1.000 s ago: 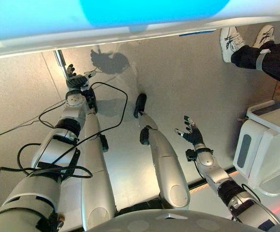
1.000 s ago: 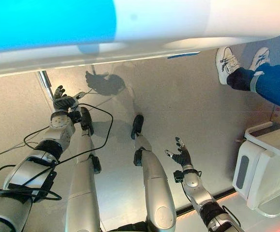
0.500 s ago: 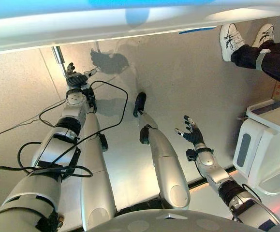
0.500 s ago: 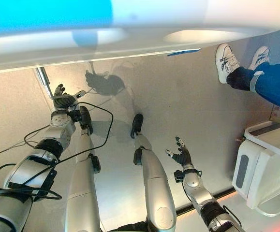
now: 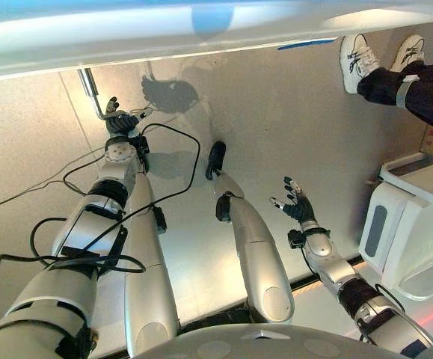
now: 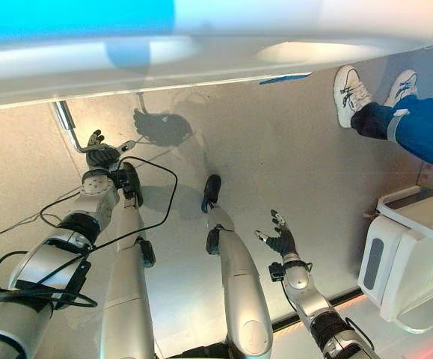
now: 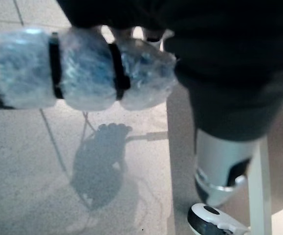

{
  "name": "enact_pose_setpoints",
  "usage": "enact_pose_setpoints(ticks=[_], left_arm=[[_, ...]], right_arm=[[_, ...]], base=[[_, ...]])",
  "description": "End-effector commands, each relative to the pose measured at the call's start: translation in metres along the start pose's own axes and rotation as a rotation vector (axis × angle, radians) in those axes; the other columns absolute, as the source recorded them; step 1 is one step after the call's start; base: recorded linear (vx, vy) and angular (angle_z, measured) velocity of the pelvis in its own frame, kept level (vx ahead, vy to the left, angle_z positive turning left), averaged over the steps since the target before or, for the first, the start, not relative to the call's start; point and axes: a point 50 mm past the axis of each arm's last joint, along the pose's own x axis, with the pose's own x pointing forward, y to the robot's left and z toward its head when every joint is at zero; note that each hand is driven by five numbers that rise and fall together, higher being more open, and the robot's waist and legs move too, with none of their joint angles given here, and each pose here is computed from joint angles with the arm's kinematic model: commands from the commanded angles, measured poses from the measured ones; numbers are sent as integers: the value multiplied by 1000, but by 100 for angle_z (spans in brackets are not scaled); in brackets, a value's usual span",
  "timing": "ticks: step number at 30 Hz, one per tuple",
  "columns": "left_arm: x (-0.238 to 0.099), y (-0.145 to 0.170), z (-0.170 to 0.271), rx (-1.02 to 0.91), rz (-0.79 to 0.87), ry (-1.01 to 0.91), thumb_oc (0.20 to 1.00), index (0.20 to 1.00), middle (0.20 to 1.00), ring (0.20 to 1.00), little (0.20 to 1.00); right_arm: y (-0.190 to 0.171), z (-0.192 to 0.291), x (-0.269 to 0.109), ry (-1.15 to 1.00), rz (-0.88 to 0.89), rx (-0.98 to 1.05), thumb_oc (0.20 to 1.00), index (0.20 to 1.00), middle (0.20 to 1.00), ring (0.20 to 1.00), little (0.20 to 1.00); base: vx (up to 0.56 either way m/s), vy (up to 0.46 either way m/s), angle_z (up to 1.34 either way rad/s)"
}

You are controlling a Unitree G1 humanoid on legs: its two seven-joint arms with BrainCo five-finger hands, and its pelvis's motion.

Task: Raise the hospital bed

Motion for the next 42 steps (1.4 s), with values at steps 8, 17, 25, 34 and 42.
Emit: enact_pose_setpoints(ticks=[8,17,25,34,42], left_arm=[[2,-9,13,16,-18,-46,1000,1000,1000,1000,1000],[-4,-13,-5,26,-37,2,1000,1000,1000,1000,1000],[-7,-12,-15,47,-49,32,1000,1000,1000,1000,1000],[-8,-13,-16,37,-50,30,200,200,200,200,200],[-6,-14,-7,23,-47,-3,200,200,200,200,200]], right_arm=[[-14,-4,-8,-4,-25,3,1000,1000,1000,1000,1000],[-14,-2,-7,-11,-23,1,1000,1000,1000,1000,1000],[-14,-3,-6,-1,-20,-9,1000,1000,1000,1000,1000],[-13,-4,-6,-1,-19,-9,1000,1000,1000,1000,1000],[-14,-5,-8,2,-19,-10,1000,1000,1000,1000,1000]], base=[[0,0,0],[0,0,0],[0,0,0],[0,0,0],[0,0,0]])
